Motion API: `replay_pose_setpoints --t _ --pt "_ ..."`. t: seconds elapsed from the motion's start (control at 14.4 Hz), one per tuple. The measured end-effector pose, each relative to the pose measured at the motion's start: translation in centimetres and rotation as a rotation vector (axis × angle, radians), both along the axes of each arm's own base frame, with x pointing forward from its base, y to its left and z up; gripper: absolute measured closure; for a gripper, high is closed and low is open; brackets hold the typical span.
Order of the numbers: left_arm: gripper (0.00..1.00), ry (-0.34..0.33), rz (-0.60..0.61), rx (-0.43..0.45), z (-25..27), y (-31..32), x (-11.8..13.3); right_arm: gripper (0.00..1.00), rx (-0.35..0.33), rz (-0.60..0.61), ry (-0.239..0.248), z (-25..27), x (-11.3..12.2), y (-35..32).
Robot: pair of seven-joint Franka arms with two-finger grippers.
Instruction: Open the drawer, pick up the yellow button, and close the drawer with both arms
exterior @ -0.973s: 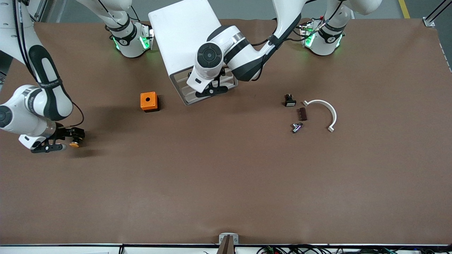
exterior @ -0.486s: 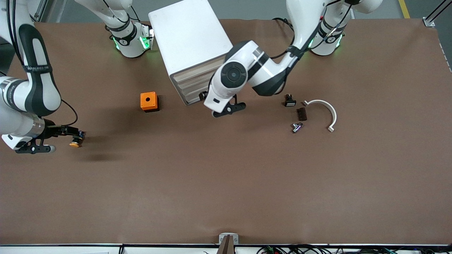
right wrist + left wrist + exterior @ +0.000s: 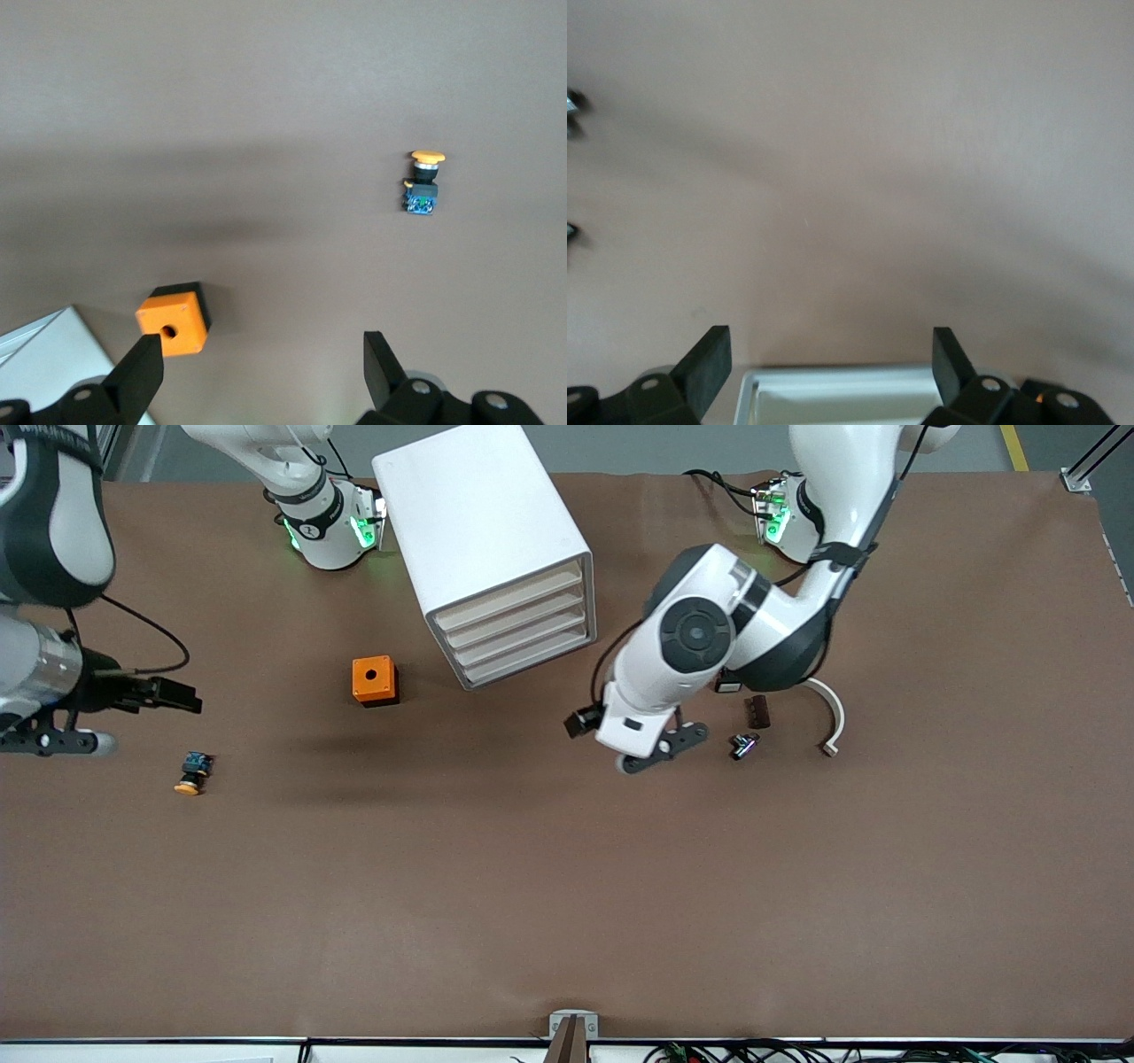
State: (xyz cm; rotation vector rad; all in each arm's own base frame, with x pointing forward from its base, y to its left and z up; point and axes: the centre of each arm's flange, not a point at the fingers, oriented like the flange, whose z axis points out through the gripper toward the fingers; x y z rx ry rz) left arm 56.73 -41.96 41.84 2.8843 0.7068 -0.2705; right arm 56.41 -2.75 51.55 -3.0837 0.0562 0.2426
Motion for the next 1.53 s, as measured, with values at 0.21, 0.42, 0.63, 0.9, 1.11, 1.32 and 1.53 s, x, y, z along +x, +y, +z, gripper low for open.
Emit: replay_pose_setpoints --t 0.21,0.42,0.63,0.9,1.11,1.32,1.53 --pt "0.00 -0.024 0.063 -0.004 2.0 4.1 2.4 0.00 -0.004 0.001 -0.041 3.7 -0.1 2.5" --pt "0.00 0.015 0.102 0.025 3.7 8.0 3.2 0.00 -0.005 0.011 -0.054 4.8 -0.1 3.4" --pt "0.00 0.034 0.143 0.042 5.6 11.7 3.9 0.00 -0.006 0.008 -0.053 4.8 -0.1 3.2" --pt "0.00 0.024 0.204 0.040 7.4 16.1 5.2 0.00 -0.014 0.004 -0.077 7.2 0.0 2.8" --pt "0.00 0.028 0.154 0.039 7.8 18.5 5.5 0.00 -0.015 -0.005 -0.108 11.1 -0.3 2.2" --pt "0.00 0.037 0.077 0.038 8.2 19.8 5.3 0.00 -0.016 -0.018 -0.073 11.1 -0.8 1.8" --pt "0.00 0.012 -0.027 0.021 8.6 21.5 5.6 0.00 -0.016 -0.038 -0.069 11.5 -1.0 0.7"
